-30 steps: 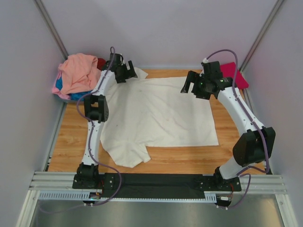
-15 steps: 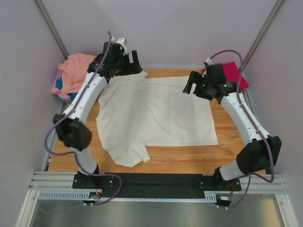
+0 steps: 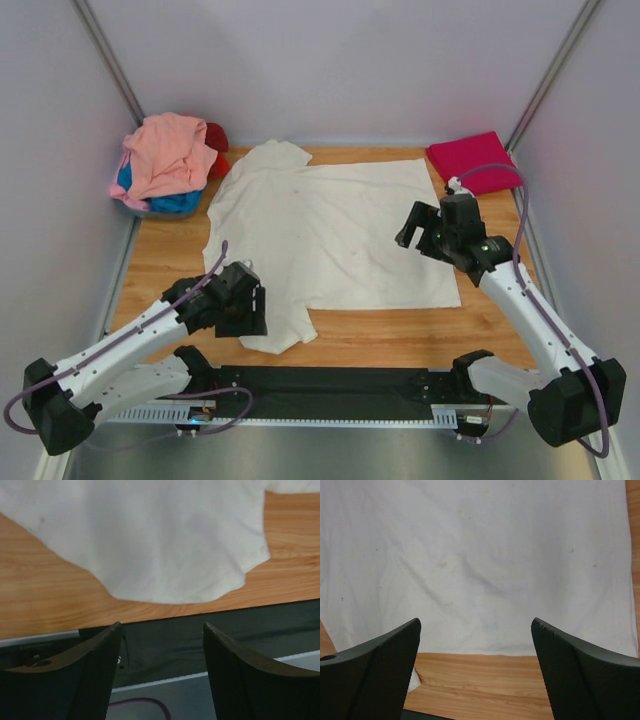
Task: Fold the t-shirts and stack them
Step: Flatten the tshirt out
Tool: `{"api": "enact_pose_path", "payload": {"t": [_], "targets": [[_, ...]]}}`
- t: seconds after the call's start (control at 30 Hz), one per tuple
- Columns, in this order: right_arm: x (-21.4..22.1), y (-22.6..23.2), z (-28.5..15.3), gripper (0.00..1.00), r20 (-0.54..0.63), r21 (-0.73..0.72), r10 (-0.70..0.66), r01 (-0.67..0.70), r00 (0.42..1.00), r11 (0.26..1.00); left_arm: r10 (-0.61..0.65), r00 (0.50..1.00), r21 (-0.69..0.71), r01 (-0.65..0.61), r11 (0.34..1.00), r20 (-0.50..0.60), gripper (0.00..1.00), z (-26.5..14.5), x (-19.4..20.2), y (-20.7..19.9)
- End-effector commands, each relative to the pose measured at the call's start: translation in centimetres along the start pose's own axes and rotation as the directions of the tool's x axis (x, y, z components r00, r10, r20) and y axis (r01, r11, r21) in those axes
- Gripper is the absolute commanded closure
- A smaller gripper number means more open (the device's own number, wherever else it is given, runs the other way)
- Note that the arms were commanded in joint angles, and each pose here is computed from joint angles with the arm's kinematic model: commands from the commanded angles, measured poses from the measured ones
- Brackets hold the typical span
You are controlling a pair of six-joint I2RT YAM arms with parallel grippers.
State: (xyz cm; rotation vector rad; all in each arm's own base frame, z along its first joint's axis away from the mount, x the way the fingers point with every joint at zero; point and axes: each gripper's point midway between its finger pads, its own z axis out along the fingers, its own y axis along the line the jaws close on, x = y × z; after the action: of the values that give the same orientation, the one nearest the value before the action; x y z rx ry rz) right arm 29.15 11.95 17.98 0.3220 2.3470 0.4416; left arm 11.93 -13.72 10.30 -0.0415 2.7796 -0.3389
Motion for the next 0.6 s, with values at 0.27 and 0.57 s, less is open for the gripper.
{"api": "enact_pose_path", "payload": {"t": [0.27, 0.57], "targets": [[-1.4, -1.2, -1.4, 0.07, 0.147, 0.030, 0.048, -0.053, 0.988, 0.998, -0.176, 0.980, -0.043, 0.173, 0.984, -0.092, 0.29, 3.7, 6.4, 1.9], [-0.5, -2.7, -0.4, 0.07, 0.116, 0.067, 0.043, -0.051, 0.992, 0.996, -0.176, 0.984, -0.019, 0.177, 0.984, 0.015, 0.33, 7.7, 5.6, 2.4]]}}
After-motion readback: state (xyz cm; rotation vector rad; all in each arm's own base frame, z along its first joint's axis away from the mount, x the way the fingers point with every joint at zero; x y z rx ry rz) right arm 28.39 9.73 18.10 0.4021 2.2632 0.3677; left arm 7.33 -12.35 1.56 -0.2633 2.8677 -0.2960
